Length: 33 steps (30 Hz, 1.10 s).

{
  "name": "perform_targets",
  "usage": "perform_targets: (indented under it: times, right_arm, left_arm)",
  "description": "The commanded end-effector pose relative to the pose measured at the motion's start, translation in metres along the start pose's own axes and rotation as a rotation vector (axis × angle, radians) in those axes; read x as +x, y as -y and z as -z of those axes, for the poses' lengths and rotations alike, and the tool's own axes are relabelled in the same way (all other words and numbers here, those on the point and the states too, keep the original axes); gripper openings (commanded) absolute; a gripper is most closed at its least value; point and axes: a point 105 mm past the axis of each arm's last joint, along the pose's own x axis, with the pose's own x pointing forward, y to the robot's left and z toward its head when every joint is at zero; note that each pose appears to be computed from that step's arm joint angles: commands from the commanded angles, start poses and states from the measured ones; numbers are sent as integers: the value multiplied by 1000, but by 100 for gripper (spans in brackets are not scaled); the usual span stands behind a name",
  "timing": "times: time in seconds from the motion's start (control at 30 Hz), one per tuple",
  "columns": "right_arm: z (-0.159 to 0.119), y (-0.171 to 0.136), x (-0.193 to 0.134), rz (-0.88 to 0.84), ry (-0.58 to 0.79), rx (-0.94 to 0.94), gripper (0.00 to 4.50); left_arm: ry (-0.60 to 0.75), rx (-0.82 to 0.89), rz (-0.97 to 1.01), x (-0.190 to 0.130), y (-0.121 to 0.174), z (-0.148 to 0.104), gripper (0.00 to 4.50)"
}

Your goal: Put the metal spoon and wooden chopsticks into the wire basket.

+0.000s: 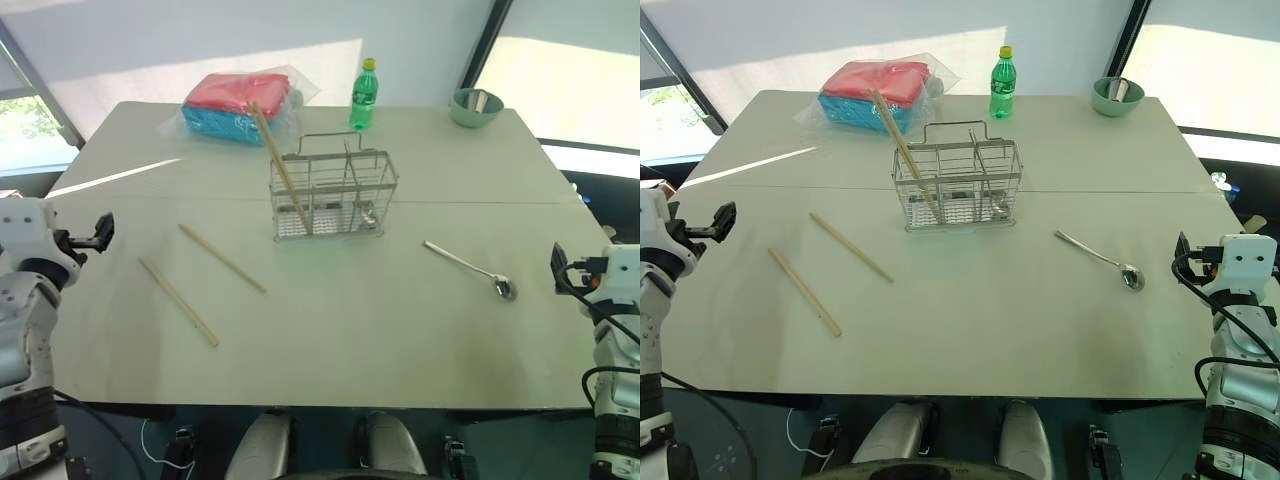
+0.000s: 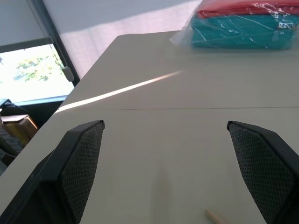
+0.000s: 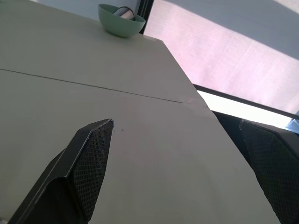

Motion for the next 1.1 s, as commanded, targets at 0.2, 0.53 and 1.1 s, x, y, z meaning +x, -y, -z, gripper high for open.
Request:
perform_targets:
  times: [0.2,0.53,1.1]
  right_arm:
    - [-11,2,1,5,45,-11,450]
    - [-17,5,3,6,60,-21,450]
    - [-108,-40,24,-591,206,-219,450]
  left_arm:
    - [78,9,-39,-1,-10,-27,444]
    - [85,14,-37,-1,-13,-31,444]
    - [207,69,604,-7,99,-103,444]
